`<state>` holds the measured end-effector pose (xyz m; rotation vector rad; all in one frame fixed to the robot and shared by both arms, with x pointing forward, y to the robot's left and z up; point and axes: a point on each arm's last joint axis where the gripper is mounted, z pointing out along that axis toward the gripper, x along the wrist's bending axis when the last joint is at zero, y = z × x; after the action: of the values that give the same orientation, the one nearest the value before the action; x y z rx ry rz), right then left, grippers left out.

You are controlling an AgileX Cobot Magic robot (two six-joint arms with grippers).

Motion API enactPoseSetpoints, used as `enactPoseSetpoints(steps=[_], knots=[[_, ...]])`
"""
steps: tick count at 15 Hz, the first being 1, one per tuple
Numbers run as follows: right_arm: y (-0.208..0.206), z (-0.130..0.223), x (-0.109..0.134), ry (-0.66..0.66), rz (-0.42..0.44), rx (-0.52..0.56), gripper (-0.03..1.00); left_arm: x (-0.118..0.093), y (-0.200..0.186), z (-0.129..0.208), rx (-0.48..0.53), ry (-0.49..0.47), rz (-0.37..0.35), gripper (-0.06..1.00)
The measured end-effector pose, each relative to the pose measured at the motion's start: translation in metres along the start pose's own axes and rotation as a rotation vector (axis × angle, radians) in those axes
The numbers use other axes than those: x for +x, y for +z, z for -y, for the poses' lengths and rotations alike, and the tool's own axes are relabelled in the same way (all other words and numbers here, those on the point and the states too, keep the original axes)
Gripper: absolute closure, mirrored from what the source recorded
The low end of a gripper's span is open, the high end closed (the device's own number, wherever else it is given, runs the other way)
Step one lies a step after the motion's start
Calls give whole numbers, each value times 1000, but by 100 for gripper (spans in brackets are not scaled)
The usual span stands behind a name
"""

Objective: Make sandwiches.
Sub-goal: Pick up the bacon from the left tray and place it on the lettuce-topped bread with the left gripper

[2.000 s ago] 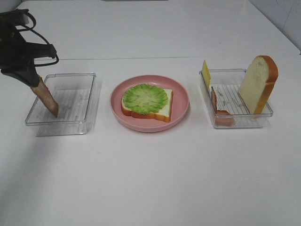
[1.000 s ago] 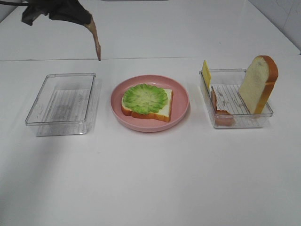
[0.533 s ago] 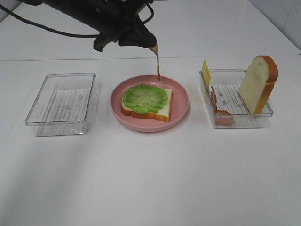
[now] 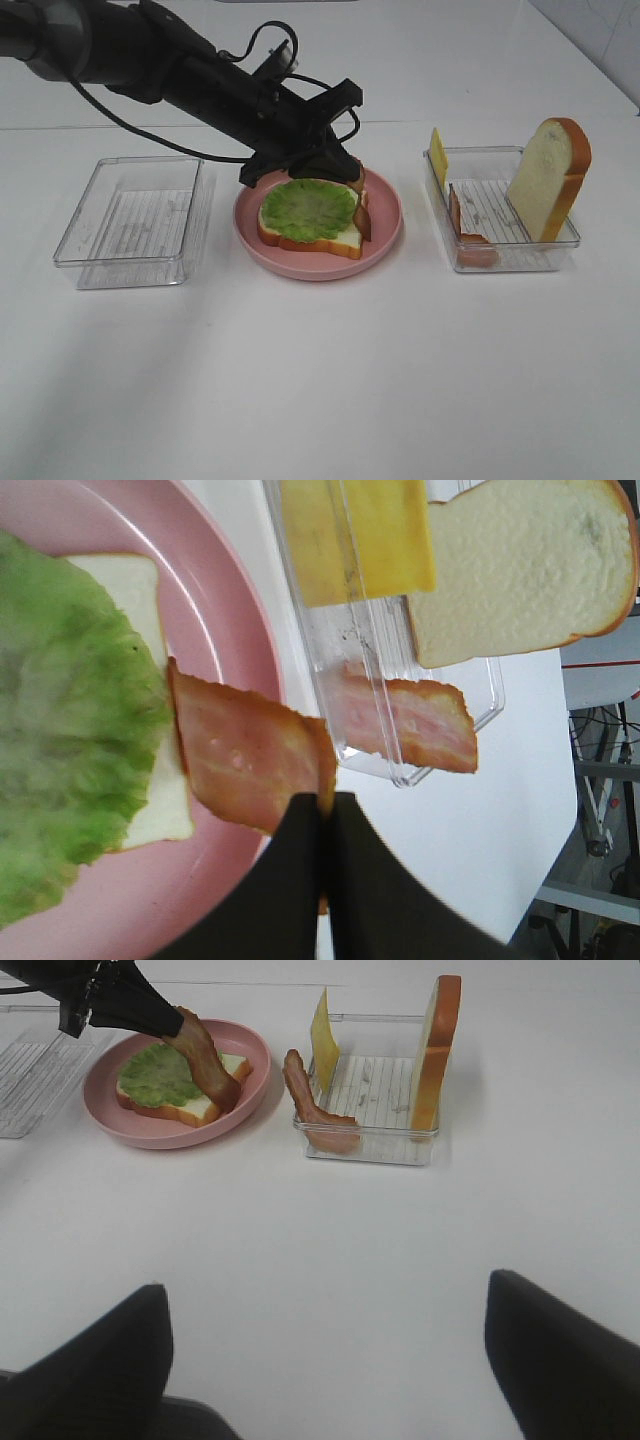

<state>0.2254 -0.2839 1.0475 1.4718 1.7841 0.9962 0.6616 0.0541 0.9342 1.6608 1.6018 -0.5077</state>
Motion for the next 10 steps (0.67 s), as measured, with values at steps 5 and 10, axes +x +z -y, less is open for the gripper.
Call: enactPoseSetpoints(steps=[5,10], knots=[[0,0,0,0,-1,0,17,29,-23,-18,-19,-16,-46,94],[0,0,0,2,-5,-1,17,42,-30,-19,3,38,-113,94]])
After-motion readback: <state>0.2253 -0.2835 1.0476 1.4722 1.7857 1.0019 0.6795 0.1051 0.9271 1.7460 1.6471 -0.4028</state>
